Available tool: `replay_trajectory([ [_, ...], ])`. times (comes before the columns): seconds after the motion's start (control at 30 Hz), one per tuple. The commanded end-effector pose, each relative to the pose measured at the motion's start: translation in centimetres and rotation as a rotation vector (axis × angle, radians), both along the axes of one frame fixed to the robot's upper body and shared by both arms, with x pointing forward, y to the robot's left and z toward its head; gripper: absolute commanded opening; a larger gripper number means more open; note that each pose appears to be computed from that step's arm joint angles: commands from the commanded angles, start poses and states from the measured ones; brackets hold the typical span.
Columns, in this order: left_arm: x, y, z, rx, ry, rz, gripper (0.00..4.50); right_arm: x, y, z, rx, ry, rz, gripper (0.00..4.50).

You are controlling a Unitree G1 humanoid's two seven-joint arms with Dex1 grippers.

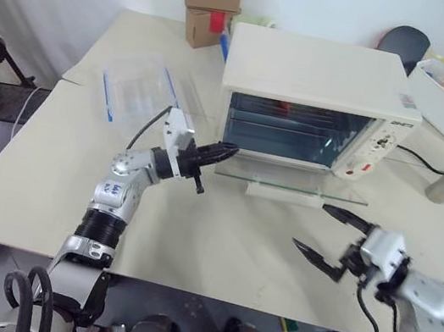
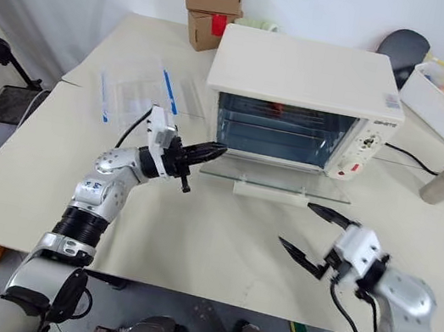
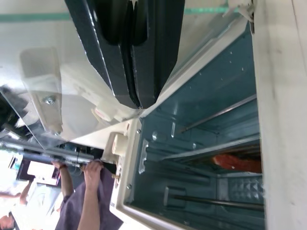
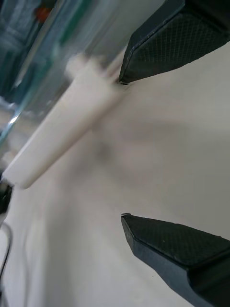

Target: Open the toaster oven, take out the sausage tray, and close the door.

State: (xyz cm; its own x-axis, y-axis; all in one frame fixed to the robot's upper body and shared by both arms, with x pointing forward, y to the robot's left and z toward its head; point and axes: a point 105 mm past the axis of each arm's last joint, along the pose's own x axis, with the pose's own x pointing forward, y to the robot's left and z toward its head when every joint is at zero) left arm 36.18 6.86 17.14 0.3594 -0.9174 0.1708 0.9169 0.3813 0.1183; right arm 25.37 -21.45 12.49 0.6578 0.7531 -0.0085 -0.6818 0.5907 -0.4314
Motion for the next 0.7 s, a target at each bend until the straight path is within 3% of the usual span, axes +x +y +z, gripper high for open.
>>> replay_trajectory([
  [0.03,-1.0,0.0,-1.7,0.066,-0.007,-0.012,0.01,-2.2,-4.2,0.6,-0.027,-0.032,-0.208,4.50],
  [0.27,-2.5,0.1,-4.6,0.143,0.011,-0.019,0.01,-3.0,-7.0,2.9,-0.059,-0.115,-0.382,4.50],
  [0.4,-3.1,0.4,-5.0,0.117,0.020,0.004,0.01,-0.3,-5.6,4.0,-0.126,-0.115,-0.442,4.50],
  [0.5,-3.5,0.9,-4.7,0.088,0.013,0.029,0.57,1.5,-1.3,5.2,-0.143,-0.141,-0.304,4.50],
  [0.7,-5.2,3.2,-2.6,0.003,-0.035,0.089,2.37,6.7,4.0,6.7,-0.315,-0.354,-0.278,4.50],
])
